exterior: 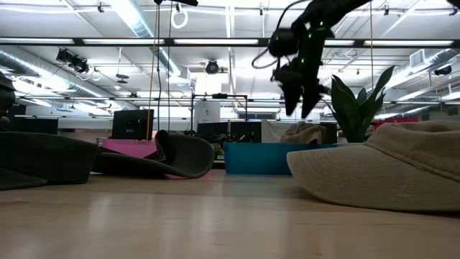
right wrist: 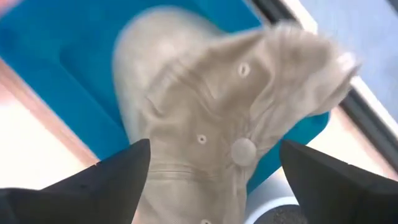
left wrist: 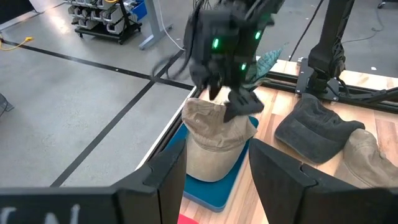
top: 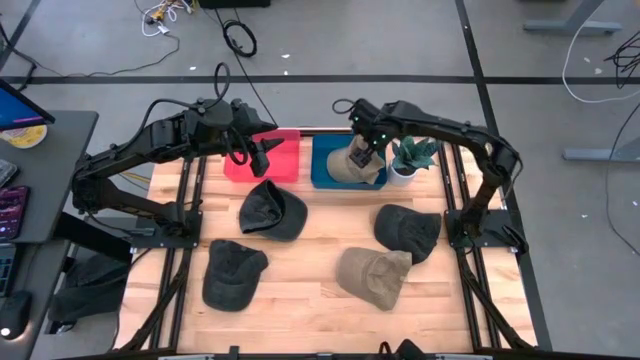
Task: Pick & Place hat
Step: Put the left light brown cap into the blue bin, then put the light brown cap into the blue bin
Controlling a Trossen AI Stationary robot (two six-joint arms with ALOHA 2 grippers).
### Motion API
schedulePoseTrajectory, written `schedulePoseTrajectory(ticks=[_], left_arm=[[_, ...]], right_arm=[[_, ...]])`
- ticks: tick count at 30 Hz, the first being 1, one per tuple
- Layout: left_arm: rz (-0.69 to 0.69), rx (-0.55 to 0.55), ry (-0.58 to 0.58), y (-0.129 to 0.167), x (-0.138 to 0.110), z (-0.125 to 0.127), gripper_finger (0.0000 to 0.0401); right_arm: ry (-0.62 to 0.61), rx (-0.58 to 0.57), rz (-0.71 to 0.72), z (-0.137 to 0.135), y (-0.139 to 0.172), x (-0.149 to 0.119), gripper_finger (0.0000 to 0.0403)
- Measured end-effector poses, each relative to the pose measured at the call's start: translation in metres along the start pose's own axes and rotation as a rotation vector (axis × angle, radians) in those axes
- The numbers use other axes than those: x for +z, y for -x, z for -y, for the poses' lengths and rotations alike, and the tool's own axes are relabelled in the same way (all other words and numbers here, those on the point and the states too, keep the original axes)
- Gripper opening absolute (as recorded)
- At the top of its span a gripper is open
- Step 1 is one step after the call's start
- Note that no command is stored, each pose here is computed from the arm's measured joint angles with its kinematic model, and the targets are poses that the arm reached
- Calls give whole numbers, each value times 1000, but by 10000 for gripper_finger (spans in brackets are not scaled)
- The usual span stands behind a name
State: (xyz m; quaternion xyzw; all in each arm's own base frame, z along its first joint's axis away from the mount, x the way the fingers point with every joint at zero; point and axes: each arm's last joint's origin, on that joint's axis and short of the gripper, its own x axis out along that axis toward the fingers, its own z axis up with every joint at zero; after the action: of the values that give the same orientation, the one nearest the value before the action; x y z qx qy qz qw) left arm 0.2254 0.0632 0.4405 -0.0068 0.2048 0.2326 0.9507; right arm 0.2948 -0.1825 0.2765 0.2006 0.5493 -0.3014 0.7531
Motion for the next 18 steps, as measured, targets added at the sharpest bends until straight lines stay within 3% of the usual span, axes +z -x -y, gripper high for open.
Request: schedulePoseTrajectory(ticks=[6,12,18], left_arm=[[0,0,3,0,0,0,179],[-1,0,3,0,0,0,179],[-4,0,2,-1,0,0,179]], right_arm=[[-6,67,131,3,60,-2,351],[31,378,226,2,126,-32,324],[203,626,178,-11,174,-86,260]])
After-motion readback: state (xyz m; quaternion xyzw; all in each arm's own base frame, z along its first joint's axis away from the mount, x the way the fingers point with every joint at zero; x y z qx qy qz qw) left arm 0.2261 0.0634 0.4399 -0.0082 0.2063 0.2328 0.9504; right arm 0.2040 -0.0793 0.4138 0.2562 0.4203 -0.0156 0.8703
